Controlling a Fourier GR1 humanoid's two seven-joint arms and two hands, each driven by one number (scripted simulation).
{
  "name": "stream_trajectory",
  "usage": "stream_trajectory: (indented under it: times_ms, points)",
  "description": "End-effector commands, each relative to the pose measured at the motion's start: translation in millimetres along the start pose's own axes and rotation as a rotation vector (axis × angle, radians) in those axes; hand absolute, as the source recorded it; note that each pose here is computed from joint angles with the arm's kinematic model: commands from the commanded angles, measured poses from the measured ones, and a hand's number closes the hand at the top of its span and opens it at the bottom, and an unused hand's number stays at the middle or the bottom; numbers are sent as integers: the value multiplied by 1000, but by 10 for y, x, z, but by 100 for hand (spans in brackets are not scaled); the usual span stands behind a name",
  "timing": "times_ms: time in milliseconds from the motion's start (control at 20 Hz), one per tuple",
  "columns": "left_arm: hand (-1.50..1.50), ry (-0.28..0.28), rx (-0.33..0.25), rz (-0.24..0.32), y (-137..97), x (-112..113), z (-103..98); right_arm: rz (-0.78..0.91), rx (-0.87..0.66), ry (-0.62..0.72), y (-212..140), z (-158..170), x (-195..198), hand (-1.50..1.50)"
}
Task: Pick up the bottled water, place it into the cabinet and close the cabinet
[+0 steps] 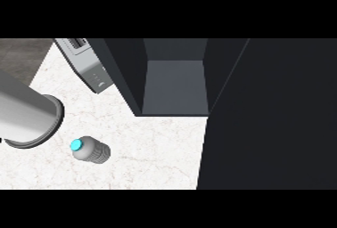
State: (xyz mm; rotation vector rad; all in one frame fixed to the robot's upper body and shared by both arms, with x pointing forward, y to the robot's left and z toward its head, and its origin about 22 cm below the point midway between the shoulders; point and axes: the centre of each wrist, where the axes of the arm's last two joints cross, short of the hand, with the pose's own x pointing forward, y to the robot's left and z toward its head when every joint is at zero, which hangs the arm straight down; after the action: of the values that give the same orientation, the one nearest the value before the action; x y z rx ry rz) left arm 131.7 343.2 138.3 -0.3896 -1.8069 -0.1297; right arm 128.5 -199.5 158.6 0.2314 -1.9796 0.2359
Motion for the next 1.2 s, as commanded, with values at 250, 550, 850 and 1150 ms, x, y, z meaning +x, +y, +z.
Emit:
stream_trajectory:
  times_ms: [250,550,850,1150]
  points:
    - [-150,82,-11,-74,21,-20,138,-12,-10,-5,190,51,229,-150]
    - [-150,124,2,-91,-6,-431,0,-2,-4,-9,146,35,280,-150]
    - [-150,138,27,-100,204,-724,-170,17,9,-21,212,-63,136,-150]
    - [-150,227,60,-114,344,-1214,-196,6,32,-3,263,20,245,-150]
